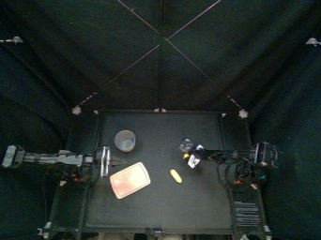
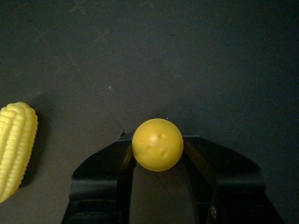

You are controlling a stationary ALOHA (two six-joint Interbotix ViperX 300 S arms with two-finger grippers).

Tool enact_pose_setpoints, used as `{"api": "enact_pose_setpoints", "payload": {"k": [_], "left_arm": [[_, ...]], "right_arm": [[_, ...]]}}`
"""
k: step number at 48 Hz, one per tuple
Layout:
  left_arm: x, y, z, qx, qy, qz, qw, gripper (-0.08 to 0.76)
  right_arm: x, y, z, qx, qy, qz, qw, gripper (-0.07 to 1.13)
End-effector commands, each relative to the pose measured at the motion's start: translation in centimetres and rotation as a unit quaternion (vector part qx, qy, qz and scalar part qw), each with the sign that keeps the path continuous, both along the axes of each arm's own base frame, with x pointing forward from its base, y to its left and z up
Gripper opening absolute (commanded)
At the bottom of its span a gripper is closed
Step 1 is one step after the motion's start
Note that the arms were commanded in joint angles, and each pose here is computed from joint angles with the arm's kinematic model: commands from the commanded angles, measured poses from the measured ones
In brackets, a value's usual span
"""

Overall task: Pick the yellow can then place it in the grey bowl
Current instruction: Place yellow can in the grey bowl

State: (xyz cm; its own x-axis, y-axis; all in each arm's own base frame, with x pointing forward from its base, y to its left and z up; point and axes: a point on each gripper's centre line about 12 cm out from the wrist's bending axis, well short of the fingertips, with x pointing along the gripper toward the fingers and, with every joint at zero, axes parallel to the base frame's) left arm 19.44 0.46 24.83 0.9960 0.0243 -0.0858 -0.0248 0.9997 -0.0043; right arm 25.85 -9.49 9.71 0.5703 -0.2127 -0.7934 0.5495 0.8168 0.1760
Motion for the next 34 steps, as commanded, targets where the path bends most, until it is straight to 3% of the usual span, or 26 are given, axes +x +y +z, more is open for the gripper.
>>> {"api": "enact_pose_setpoints", "payload": {"k": [1, 8, 26, 34], "left_arm": [[0.2, 0.0, 0.5, 0.000, -0.007, -0.001, 1.000, 0.026], [0.2, 0.0, 0.5, 0.000, -0.008, -0.001, 1.000, 0.026], [0.2, 0.0, 0.8, 0.003, -0.015, 0.000, 1.000, 0.026], [0.2, 0.1, 1.0, 0.009, -0.019, 0.002, 1.000, 0.026]], "right_arm": [[1.0, -0.2, 1.5, -0.012, -0.027, 0.004, 1.000, 0.67], [2.2, -0.4, 2.7, -0.019, -0.046, 0.009, 0.999, 0.67], [9.9, -2.2, 11.1, -0.096, -0.164, 0.050, 0.980, 0.67], [13.8, -3.2, 12.3, -0.126, -0.186, 0.068, 0.972, 0.67]]}}
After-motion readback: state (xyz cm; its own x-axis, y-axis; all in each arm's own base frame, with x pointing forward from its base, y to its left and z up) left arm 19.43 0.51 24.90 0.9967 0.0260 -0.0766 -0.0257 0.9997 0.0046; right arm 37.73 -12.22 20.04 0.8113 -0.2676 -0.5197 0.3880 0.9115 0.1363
